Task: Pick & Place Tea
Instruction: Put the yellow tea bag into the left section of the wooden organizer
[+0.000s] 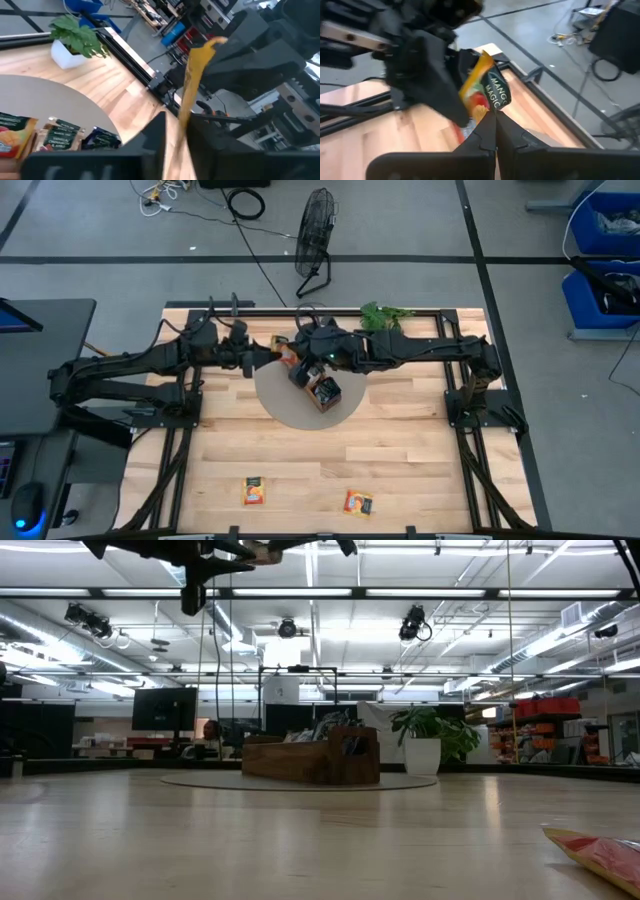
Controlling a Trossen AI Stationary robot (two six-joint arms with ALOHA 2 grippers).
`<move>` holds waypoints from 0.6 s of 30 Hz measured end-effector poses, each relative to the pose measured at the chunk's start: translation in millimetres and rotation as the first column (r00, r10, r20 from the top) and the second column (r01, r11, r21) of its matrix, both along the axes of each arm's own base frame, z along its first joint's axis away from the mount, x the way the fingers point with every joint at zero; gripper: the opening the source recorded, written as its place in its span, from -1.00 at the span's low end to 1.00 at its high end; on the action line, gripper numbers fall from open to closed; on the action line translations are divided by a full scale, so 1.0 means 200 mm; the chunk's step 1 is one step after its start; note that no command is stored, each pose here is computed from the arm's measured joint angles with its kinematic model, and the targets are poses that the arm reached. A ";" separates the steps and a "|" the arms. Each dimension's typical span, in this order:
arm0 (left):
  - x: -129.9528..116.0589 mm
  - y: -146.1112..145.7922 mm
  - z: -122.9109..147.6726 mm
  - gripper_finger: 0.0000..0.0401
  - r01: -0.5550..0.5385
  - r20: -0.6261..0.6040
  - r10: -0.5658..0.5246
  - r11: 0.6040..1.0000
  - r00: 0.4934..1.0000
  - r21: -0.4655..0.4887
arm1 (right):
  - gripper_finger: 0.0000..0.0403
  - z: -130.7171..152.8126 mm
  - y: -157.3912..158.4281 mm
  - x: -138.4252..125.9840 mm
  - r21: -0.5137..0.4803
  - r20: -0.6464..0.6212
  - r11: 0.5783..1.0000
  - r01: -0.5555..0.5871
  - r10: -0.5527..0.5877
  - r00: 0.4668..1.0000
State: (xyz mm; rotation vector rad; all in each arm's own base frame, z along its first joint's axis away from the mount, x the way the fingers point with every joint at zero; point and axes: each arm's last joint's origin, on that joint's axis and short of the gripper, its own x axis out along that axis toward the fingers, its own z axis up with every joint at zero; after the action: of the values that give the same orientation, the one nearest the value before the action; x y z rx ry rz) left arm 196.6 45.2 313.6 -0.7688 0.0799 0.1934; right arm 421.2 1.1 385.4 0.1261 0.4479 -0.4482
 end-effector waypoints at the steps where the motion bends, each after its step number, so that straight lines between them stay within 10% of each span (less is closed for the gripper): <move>1: 0.00 0.00 0.00 -0.71 0.007 -0.001 -0.007 1.000 1.000 -0.001 | -1.00 0.00 0.00 0.00 0.007 0.002 1.000 -0.014 0.014 1.000; 18: 0.00 -0.02 -0.03 -0.96 0.179 -0.056 -0.178 0.984 0.982 0.018 | -0.54 0.21 -0.01 -0.20 0.095 0.070 0.991 -0.099 0.092 0.993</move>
State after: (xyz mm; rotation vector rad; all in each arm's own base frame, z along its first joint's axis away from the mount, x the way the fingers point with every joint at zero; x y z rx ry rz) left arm 196.5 40.2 308.0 -0.7292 0.1974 0.0445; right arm 381.9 -1.7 426.4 0.2133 0.4098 -0.3270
